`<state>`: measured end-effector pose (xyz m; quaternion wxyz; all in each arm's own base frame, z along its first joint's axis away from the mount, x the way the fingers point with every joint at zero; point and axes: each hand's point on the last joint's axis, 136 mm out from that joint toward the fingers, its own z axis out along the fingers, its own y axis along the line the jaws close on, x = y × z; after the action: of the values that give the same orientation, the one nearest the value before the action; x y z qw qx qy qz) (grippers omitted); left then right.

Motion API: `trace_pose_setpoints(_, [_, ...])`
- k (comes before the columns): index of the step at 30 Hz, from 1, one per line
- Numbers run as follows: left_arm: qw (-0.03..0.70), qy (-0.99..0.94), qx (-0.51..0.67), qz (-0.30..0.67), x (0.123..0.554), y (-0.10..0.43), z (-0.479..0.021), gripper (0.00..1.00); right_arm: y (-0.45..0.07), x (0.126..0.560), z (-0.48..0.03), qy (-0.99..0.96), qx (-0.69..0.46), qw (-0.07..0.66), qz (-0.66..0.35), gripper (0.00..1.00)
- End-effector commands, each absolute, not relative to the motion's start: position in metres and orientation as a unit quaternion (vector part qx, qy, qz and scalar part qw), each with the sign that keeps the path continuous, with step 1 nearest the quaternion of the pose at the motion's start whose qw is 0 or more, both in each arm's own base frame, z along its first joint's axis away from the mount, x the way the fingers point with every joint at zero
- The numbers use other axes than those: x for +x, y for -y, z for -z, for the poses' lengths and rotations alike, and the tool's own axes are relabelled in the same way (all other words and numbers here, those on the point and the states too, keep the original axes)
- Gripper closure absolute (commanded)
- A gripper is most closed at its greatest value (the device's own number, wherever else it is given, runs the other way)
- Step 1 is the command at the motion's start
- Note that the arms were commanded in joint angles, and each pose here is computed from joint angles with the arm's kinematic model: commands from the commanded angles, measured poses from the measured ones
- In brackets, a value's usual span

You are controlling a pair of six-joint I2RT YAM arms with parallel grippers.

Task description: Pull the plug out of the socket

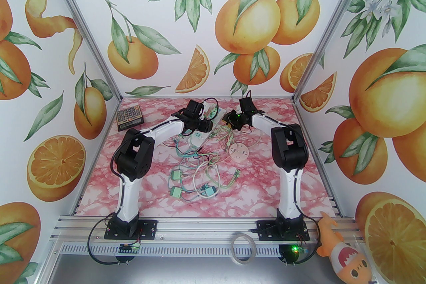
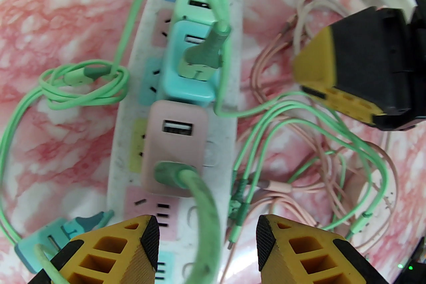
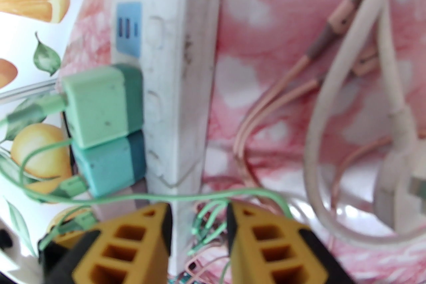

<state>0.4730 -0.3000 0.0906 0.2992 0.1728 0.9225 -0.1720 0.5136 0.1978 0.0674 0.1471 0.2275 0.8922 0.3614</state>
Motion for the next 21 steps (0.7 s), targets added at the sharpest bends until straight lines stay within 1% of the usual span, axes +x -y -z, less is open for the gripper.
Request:
trace_pose_setpoints(1, [0.322, -0.920, 0.173, 0.139, 0.492, 0.295, -0.096, 0.47, -0.198, 0.514, -0.090, -0.889, 0.215, 0.160, -0.370, 0.66])
trace_pose_setpoints(6, [0.325, -0.916, 0.186, 0.146, 0.503, 0.305, -0.091, 0.46, -0.198, 0.514, -0.089, -0.892, 0.212, 0.155, -0.369, 0.66])
trace_pose_setpoints(12, [0.321, -0.914, 0.199, 0.145, 0.514, 0.314, -0.079, 0.48, -0.200, 0.517, -0.092, -0.892, 0.207, 0.155, -0.371, 0.66])
trace_pose_setpoints(13, [0.319, -0.915, 0.201, 0.146, 0.515, 0.315, -0.077, 0.52, -0.201, 0.518, -0.092, -0.891, 0.206, 0.155, -0.373, 0.66])
trace_pose_setpoints(15, [0.318, -0.914, 0.204, 0.149, 0.515, 0.316, -0.076, 0.68, -0.203, 0.520, -0.093, -0.890, 0.203, 0.154, -0.377, 0.66])
trace_pose_setpoints(16, [0.319, -0.914, 0.202, 0.147, 0.515, 0.315, -0.077, 0.72, -0.204, 0.520, -0.091, -0.891, 0.203, 0.151, -0.378, 0.66])
trace_pose_setpoints(19, [0.318, -0.917, 0.194, 0.142, 0.512, 0.310, -0.081, 0.72, -0.208, 0.522, -0.089, -0.887, 0.200, 0.148, -0.389, 0.66])
trace_pose_setpoints(21, [0.315, -0.920, 0.186, 0.140, 0.507, 0.307, -0.082, 0.72, -0.214, 0.529, -0.098, -0.881, 0.192, 0.157, -0.402, 0.66])
